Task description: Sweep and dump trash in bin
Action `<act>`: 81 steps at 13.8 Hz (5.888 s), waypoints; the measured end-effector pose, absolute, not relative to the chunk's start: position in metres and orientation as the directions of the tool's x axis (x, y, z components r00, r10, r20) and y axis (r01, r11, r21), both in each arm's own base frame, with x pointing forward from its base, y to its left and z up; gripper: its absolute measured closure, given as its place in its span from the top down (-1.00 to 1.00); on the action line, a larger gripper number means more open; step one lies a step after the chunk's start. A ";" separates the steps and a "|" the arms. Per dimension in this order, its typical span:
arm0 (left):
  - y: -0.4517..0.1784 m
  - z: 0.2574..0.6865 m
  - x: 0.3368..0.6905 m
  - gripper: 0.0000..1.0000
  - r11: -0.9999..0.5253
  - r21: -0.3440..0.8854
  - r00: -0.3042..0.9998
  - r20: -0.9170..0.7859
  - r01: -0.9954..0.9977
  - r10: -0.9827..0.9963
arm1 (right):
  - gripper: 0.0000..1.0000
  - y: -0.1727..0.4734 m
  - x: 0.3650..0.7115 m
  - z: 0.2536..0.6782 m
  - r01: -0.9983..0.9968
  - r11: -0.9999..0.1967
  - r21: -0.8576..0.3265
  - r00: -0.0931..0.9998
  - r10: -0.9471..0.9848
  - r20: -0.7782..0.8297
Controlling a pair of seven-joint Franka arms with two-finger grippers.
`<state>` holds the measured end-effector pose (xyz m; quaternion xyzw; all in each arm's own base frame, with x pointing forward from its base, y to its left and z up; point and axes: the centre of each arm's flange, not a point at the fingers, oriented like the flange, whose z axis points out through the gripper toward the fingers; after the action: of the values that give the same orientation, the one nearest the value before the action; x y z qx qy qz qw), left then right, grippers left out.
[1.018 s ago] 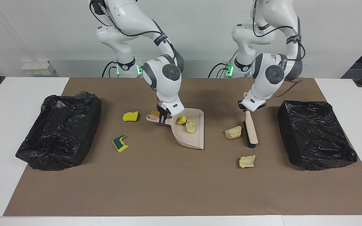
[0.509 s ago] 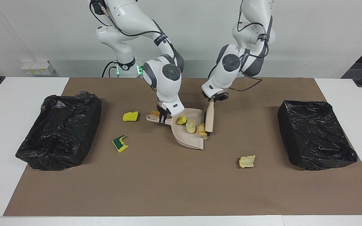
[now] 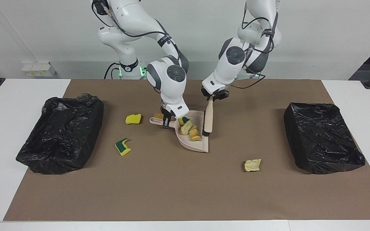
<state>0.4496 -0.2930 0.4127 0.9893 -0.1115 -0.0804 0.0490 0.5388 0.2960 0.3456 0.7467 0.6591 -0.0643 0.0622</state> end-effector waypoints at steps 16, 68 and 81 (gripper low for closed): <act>-0.108 0.366 0.604 -0.48 -0.939 -0.016 0.930 -0.145 -0.343 -0.337 | -0.36 0.307 0.523 0.358 0.998 -0.058 -0.026 0.045 0.939 -0.342; -0.425 0.342 0.224 -0.48 -0.998 -0.070 0.984 -0.179 0.000 0.013 | -0.36 -0.139 0.603 0.531 0.988 -0.146 -0.046 0.137 0.977 -0.163; -0.383 0.400 0.357 0.96 -0.997 0.018 0.995 -0.063 -0.077 -0.078 | -0.36 -0.248 0.574 0.558 0.986 -0.163 -0.045 0.093 0.747 -0.658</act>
<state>0.3575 -0.3828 0.4003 0.9987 -0.0387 -0.0318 0.0078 0.5737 -0.2483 0.5575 0.7085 0.6115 -0.2817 0.2114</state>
